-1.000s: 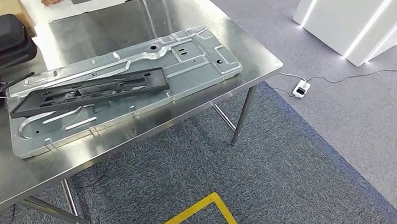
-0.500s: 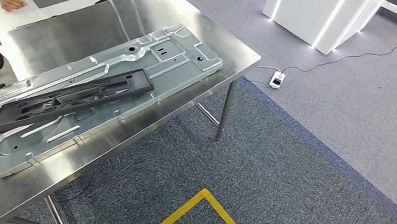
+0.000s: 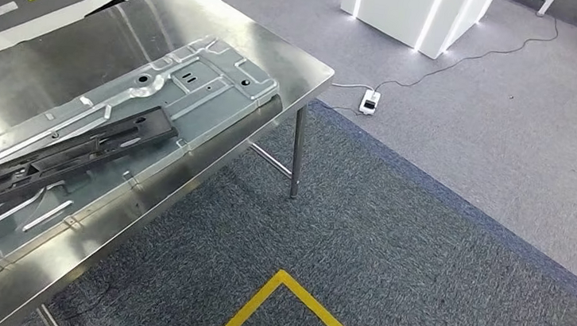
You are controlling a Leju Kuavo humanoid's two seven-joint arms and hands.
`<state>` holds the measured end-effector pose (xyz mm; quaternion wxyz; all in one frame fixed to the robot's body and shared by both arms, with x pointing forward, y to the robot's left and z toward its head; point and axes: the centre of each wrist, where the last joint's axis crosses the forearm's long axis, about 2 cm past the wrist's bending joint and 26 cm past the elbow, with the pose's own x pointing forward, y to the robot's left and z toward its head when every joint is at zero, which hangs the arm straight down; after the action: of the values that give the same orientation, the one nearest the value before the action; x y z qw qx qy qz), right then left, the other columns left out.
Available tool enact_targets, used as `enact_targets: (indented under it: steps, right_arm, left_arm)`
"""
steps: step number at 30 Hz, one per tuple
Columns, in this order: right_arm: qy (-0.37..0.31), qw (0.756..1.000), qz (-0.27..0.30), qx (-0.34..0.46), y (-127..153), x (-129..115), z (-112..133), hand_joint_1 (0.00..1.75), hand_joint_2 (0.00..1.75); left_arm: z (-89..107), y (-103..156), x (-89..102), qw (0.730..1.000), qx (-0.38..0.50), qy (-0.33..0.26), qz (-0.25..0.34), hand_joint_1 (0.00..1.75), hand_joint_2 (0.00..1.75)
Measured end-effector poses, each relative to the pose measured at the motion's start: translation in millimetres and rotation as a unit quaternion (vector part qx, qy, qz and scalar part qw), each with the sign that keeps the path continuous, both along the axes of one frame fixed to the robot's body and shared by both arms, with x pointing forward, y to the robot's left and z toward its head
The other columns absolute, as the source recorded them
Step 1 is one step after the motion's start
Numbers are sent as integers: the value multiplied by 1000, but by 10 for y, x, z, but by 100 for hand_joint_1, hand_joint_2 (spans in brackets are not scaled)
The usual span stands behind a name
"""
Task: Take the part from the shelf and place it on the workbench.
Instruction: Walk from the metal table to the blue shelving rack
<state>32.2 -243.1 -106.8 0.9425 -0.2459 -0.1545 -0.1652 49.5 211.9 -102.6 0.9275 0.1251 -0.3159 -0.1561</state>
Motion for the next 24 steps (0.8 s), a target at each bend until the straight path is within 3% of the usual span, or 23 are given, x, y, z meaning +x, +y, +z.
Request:
enact_targets:
  steps: [24]
  right_arm:
    - [1, 1000, -6, 17, 4, -13, -4, 0, 0]
  left_arm:
    - [0, -6, -11, 1000, -2, -5, 0, 0, 0]
